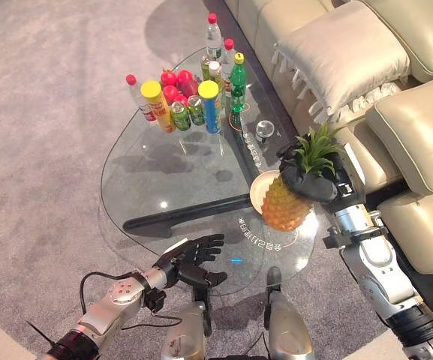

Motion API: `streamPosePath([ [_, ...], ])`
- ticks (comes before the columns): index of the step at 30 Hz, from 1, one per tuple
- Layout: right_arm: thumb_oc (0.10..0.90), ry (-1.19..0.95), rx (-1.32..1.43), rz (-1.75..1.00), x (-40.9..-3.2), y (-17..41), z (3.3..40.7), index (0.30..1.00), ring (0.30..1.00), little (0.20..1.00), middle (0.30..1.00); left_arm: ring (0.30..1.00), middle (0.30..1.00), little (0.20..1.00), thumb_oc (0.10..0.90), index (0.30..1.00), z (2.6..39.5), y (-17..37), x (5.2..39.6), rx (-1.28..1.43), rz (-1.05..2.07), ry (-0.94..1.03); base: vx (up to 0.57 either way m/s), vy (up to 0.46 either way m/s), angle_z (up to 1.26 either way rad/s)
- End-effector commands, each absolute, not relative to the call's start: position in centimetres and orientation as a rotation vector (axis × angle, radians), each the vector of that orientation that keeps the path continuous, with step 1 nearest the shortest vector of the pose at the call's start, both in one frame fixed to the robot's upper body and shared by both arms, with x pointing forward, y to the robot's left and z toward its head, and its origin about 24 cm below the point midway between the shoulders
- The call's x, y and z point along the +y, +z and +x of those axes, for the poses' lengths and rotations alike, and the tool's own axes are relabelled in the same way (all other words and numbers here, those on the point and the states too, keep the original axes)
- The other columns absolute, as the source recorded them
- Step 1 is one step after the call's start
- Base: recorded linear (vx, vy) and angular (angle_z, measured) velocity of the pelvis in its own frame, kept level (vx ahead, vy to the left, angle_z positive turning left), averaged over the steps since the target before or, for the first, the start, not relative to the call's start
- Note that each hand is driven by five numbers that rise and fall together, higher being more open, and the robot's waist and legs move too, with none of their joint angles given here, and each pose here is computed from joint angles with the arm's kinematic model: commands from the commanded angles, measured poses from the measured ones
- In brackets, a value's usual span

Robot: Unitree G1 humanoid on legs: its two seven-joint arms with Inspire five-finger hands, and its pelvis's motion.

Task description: Pick up the fruit to the plate

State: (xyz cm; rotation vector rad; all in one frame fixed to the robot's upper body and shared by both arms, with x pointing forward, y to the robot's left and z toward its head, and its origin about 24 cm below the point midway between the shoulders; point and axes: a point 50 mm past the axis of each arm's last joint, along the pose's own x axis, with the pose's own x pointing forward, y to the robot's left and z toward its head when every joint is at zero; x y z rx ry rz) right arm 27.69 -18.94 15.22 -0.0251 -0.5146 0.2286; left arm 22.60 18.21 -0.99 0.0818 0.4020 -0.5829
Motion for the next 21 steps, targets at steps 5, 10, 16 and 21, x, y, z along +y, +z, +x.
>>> streamPosePath([
  [5,0.100,0.174,-0.986,-0.023,-17.7,24.3,27.9,0.300,0.300,0.200,0.300,0.900,0.900,0.900,0.800,0.900,23.6,0.4,16.5,0.244,0.083,-0.585,-0.06,0.018,0.00],
  [10,0.100,0.001,-1.062,-0.176,-17.4,24.8,29.0,0.300,0.300,0.200,0.300,0.900,0.900,0.900,0.800,0.900,24.0,-0.4,16.5,0.263,0.088,-0.525,-0.06,0.008,0.04],
  [16,0.100,-0.130,-1.103,-0.267,-17.9,25.7,30.3,0.300,0.300,0.200,0.300,0.900,0.900,0.900,0.800,0.900,23.8,-1.6,16.4,0.295,0.118,-0.467,-0.02,0.007,0.07],
  [21,0.100,-0.242,-1.101,-0.299,-18.8,26.0,31.9,0.300,0.300,0.200,0.300,0.900,0.900,0.900,0.800,0.900,23.6,-2.7,16.4,0.343,0.116,-0.431,-0.01,0.018,0.03],
])
